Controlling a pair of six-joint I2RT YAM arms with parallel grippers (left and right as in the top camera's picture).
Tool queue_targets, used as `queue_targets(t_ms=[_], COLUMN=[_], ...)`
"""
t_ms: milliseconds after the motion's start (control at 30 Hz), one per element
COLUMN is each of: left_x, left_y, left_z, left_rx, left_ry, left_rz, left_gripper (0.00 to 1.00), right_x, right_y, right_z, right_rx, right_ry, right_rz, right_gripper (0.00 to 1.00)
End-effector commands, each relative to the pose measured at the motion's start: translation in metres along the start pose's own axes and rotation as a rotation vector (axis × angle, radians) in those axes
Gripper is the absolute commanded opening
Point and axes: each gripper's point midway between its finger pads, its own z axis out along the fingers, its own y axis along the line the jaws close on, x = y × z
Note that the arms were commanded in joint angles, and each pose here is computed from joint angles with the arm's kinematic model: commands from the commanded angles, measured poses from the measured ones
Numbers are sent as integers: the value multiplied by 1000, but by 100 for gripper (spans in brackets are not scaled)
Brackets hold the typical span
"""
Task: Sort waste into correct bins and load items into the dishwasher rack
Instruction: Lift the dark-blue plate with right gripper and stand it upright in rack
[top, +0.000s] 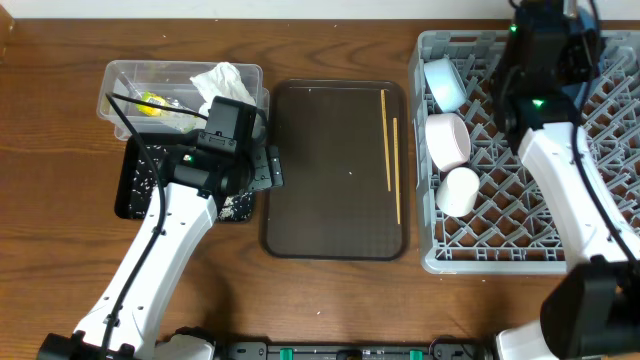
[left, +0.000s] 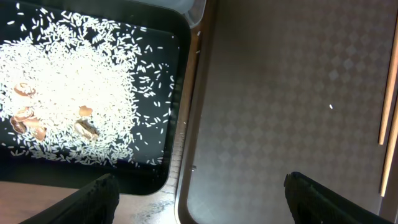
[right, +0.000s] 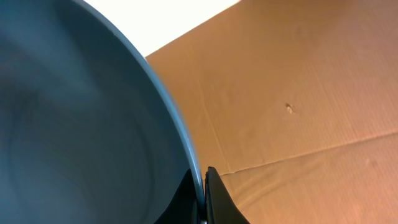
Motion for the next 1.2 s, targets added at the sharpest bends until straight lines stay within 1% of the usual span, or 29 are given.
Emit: queue_targets(t_ms=[0,167,333,400,533,667,800,933,1067,1167], left_x=[-2,-2,-2,-2,-2,-2,-2,-2,-2,-2], left_y=[2,2,2,2,2,2,2,2,2,2], left_z=[-1,-1,-1,-1,-1,-1,-1,-1,-1,-1], left_rx=[-9,-9,-9,-9,-9,-9,-9,-9,-9,-9], left_ry=[-6,-6,-6,-6,-6,-6,-6,-6,-6,-6], left_rz=[3,3,3,3,3,3,3,3,3,3], left_gripper=[87,88,87,88,87,88,88,87,88,87], right_x=[0,5,5,4,0,3,9,17,25,30], right_y=[3,9,-4,-6,3,-1,6,31,45,53], right_z=[2,15,33,42,56,67,77,88,98,100], right_rx=[15,26,59,40,-51,-52,-48,-69,-37,-34], right_ry=[12,34,27,6,-60,-64,-47,-22,16,37], right_rz=[-47,-45,38,58,30,46,-7,-76,-90,-144], right_gripper=[1,1,1,1,1,1,1,1,1,1])
